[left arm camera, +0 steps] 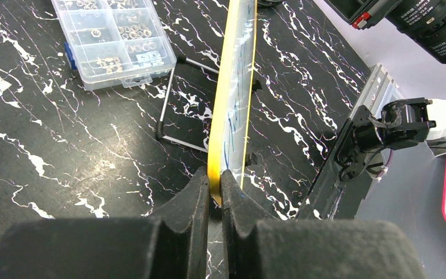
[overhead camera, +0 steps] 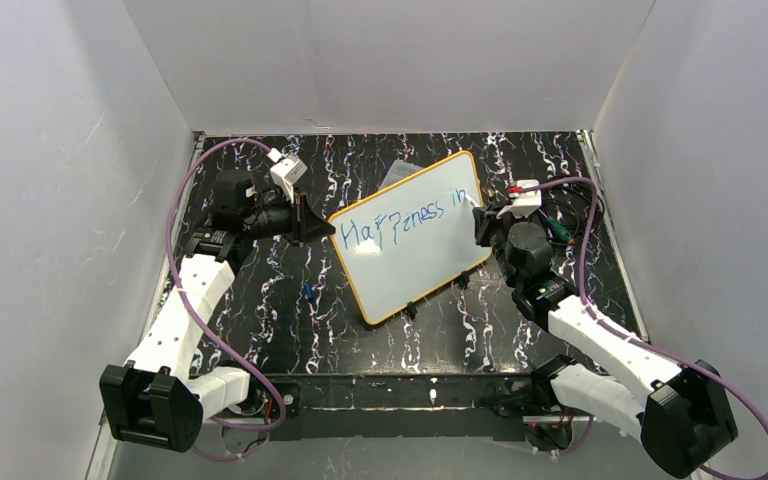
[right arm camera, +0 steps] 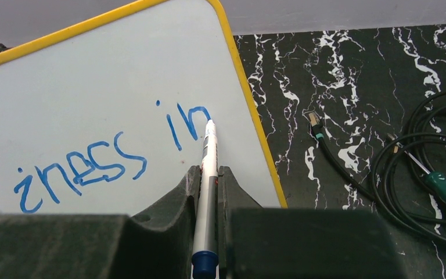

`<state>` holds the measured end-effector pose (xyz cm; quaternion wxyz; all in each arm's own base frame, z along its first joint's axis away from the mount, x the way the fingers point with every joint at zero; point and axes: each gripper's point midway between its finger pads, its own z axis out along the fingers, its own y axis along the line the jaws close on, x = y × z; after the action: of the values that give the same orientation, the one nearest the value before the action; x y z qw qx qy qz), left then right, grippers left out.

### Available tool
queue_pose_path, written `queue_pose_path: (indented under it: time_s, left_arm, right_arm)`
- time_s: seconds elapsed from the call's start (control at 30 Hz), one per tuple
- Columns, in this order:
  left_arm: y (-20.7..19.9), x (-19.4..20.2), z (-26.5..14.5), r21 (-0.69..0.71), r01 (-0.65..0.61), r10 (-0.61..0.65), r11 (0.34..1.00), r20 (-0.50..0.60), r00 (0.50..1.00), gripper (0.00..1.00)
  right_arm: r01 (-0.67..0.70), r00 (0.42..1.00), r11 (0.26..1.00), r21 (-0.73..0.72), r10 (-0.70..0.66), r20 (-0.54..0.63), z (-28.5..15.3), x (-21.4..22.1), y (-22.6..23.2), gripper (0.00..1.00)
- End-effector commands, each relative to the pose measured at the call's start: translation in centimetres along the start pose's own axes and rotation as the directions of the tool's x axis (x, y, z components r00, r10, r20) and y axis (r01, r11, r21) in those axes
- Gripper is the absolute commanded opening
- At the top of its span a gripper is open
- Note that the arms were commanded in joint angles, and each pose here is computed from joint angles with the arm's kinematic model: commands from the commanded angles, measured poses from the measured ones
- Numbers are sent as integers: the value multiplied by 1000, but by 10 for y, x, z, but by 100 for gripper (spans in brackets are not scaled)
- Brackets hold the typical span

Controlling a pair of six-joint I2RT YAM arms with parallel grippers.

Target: Write a sentence on the whiteboard

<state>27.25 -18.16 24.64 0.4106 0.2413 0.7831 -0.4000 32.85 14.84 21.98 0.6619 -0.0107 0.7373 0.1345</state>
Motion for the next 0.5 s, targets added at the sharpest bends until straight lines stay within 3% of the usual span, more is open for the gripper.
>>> queue_pose_path:
  time_s: [0.0, 0.47]
  left_arm:
    - [-11, -3, -2, 42, -56, 55, 998, 15, 998, 0]
    - [-11, -3, -3, 37, -58, 57, 998, 19, 998, 0]
  right_arm:
    - [-14, 999, 1000, 6, 15, -31, -7, 12, -4, 1]
    - [-6, 1000, 1000, 9, 6, -17, -10, 1, -5, 1]
